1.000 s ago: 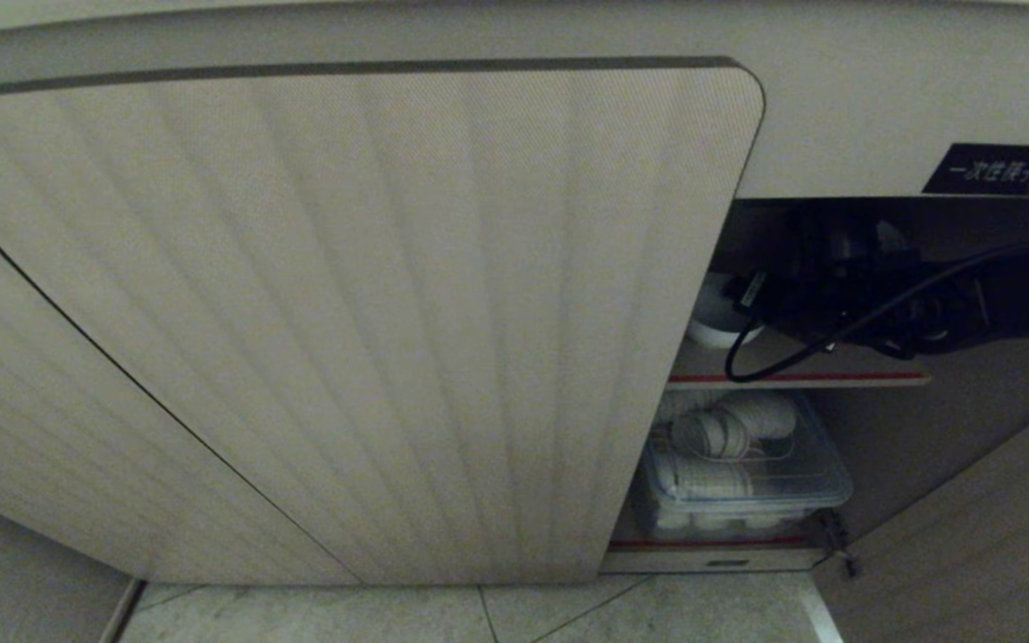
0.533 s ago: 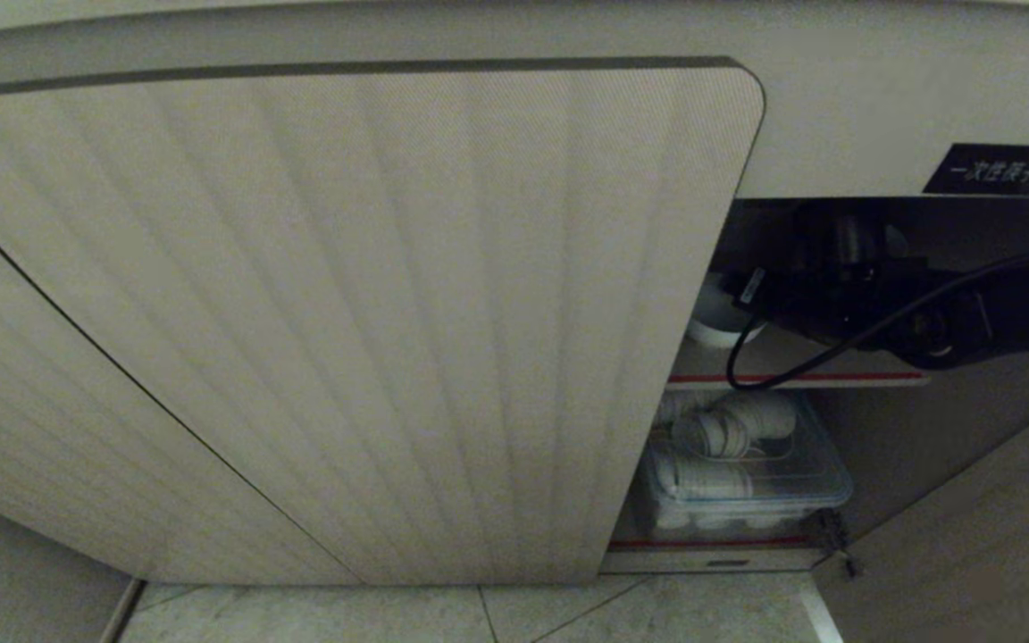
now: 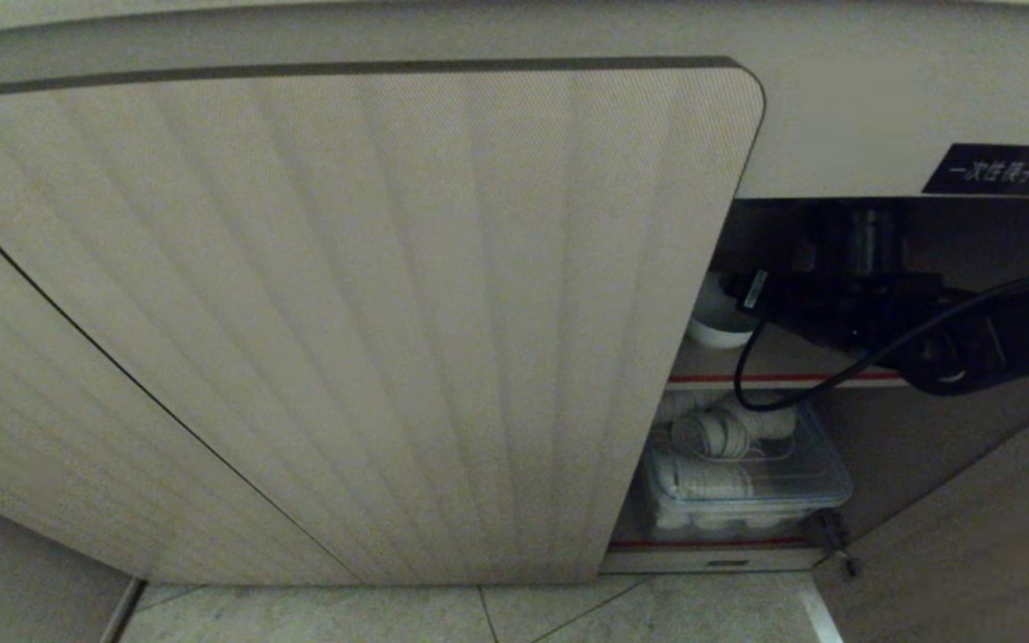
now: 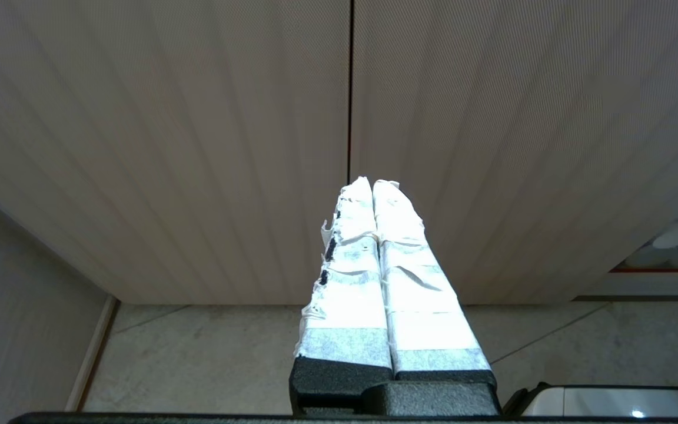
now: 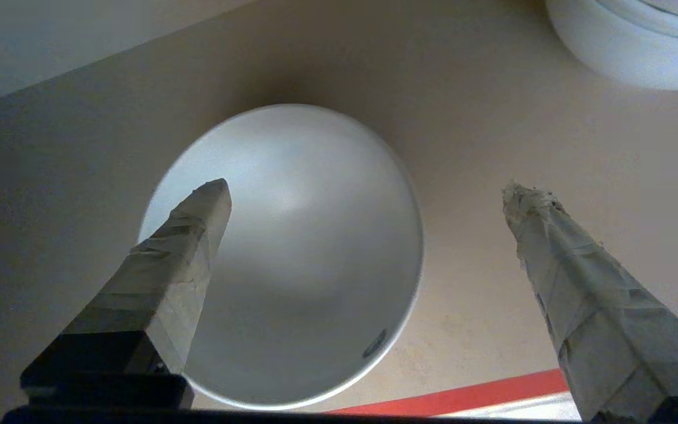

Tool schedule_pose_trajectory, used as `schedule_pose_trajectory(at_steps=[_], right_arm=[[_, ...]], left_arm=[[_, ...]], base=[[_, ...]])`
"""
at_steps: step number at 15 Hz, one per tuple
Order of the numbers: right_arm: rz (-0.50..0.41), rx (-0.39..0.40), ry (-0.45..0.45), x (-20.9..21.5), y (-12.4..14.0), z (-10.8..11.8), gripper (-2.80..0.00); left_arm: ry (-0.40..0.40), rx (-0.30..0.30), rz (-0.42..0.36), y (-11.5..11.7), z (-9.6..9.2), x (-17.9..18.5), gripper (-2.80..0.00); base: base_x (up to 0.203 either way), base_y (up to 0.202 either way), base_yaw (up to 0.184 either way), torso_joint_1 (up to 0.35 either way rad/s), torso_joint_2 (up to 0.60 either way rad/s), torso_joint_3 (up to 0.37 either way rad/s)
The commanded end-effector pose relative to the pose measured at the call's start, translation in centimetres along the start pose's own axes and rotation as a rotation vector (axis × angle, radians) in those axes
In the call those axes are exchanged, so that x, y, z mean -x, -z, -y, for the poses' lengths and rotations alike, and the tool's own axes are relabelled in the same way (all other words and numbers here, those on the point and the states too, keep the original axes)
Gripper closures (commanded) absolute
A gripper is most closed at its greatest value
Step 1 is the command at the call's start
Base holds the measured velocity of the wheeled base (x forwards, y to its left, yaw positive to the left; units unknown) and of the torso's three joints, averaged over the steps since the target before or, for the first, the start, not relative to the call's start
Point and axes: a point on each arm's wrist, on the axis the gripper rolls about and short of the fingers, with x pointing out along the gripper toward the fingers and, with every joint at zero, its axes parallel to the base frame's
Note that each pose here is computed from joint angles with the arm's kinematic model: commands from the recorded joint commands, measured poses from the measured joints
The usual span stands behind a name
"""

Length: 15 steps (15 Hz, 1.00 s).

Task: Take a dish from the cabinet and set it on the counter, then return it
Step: Close the cabinet door

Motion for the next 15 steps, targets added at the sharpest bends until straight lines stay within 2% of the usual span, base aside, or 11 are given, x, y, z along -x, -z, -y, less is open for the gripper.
schedule_pose_trajectory(at_steps=[1,9,15], right_arm=[[0.005,-0.001,-0.005,0.19,0.26,0.07,-2.8],[0.079,0.028,-0.05,0.5,0.54,-0.31,-2.8],[0.085,0.054,-0.069,0.6,0.69,-0.32,-2.8]], left_arm=[[-0.001,0.001,0.0,0.0,0.0,0.0,0.0],[0.0,0.001,0.0,0.0,0.0,0.0,0.0],[0.002,0.001,0.0,0.0,0.0,0.0,0.0]], base=[[0.0,0.0,0.0,0.0,0.0,0.0],[0.0,0.0,0.0,0.0,0.0,0.0],[0.0,0.0,0.0,0.0,0.0,0.0]])
